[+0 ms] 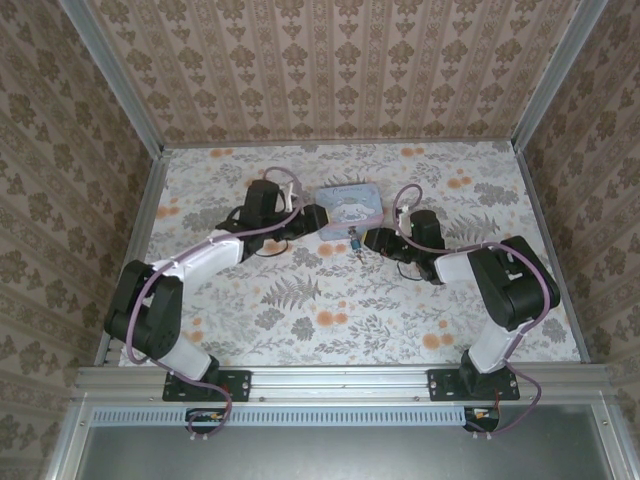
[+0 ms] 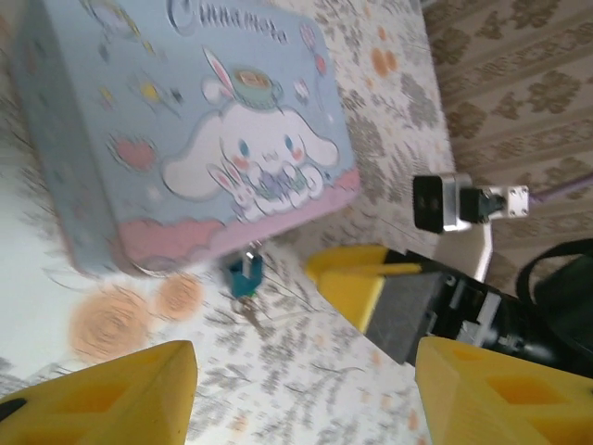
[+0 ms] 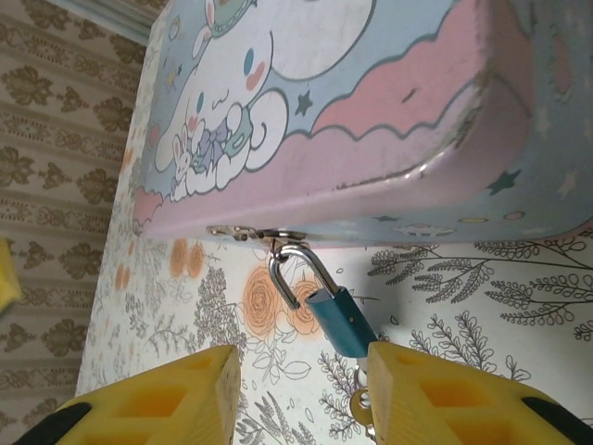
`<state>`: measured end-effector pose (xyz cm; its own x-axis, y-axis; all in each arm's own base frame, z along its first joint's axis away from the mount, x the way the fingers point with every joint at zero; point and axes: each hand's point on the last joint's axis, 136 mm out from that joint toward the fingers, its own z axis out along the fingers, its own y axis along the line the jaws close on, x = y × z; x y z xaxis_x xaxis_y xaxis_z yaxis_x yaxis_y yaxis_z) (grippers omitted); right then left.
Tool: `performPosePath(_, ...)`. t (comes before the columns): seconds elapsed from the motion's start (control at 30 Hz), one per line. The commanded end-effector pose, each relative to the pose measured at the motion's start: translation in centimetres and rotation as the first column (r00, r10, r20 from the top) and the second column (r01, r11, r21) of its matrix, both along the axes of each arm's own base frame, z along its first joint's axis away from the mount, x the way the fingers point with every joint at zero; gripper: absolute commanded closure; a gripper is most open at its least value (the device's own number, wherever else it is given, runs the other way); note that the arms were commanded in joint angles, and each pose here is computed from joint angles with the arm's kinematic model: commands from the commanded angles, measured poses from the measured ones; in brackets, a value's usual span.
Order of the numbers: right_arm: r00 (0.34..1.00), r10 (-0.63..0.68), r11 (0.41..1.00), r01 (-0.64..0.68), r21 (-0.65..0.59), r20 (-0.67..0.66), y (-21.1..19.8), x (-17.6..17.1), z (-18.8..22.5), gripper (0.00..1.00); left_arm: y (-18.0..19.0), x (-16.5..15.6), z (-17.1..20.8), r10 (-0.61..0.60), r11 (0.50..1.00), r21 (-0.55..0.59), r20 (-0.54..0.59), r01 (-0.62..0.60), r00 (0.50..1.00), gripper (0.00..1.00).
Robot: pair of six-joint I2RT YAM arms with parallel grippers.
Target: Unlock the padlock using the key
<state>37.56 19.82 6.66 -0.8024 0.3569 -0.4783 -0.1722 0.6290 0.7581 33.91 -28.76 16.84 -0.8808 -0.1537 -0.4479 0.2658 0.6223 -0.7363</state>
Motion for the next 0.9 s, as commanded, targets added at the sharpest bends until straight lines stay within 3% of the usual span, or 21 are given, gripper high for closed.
performPosePath(0.0, 0.997, 0.063, 0.998, -0.062, -0.03, 0.034, 0.4, -0.1, -0.8, 0.58, 2.6, 1.1, -0.4, 0.013, 0.983, 0.18, 0.052, -0.022, 0.999, 0.35)
performPosePath(0.23, 0.995, 0.098, 0.993, -0.096, -0.073, 0.032, 0.7, 0.5, -2.2, 0.58, 3.8, 3.6, -0.3, 0.023, 0.963, 0.267, 0.074, -0.042, 0.997, 0.34)
performPosePath(0.87, 0.984, 0.178, 0.982, -0.177, -0.073, 0.011, 3.0, 0.6, -3.7, 0.62, 3.9, 6.2, -0.5, 0.043, 0.964, 0.262, 0.059, -0.057, 0.997, 0.33)
